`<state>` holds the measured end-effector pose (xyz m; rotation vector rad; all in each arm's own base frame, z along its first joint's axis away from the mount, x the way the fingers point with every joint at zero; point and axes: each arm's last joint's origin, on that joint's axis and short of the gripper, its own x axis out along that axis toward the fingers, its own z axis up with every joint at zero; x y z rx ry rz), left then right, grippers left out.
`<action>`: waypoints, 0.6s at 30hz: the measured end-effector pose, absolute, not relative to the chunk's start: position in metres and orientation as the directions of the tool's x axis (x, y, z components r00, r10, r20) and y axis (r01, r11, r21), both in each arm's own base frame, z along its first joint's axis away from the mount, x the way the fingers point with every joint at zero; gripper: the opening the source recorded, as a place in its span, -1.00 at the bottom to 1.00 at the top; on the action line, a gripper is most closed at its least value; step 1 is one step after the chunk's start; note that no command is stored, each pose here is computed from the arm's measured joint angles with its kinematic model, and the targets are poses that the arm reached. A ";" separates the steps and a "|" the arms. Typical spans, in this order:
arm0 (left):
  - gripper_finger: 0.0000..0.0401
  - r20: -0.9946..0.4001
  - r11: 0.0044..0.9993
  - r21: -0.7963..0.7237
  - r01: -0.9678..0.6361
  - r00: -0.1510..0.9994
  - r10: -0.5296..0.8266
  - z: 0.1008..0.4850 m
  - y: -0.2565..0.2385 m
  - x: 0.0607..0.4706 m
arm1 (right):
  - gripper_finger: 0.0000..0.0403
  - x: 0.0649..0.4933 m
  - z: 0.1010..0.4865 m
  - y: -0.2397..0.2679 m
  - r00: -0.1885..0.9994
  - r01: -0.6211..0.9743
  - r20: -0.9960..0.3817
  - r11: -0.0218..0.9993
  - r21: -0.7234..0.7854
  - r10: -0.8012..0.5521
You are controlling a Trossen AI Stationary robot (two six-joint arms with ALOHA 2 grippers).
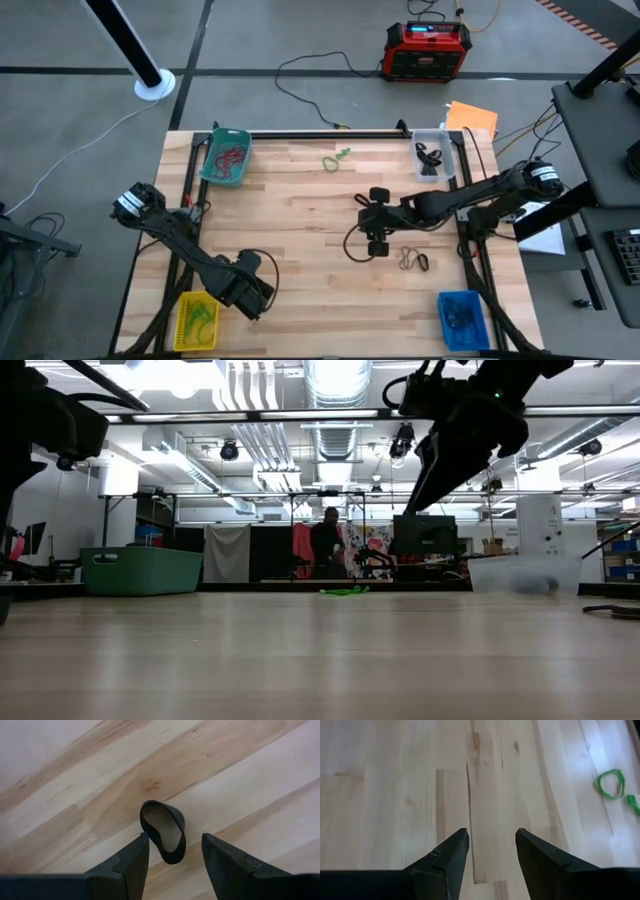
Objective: Sort rubber bands into baskets
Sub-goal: Put the black rubber band into the transparent bin
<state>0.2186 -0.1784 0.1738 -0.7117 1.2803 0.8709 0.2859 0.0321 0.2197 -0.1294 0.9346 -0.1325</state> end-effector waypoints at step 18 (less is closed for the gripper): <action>-0.18 -0.988 0.524 -0.029 -0.851 0.104 0.114 0.143 -0.174 0.213 | -0.18 0.282 0.211 0.032 0.574 0.090 -0.805 0.988 -0.122 -0.152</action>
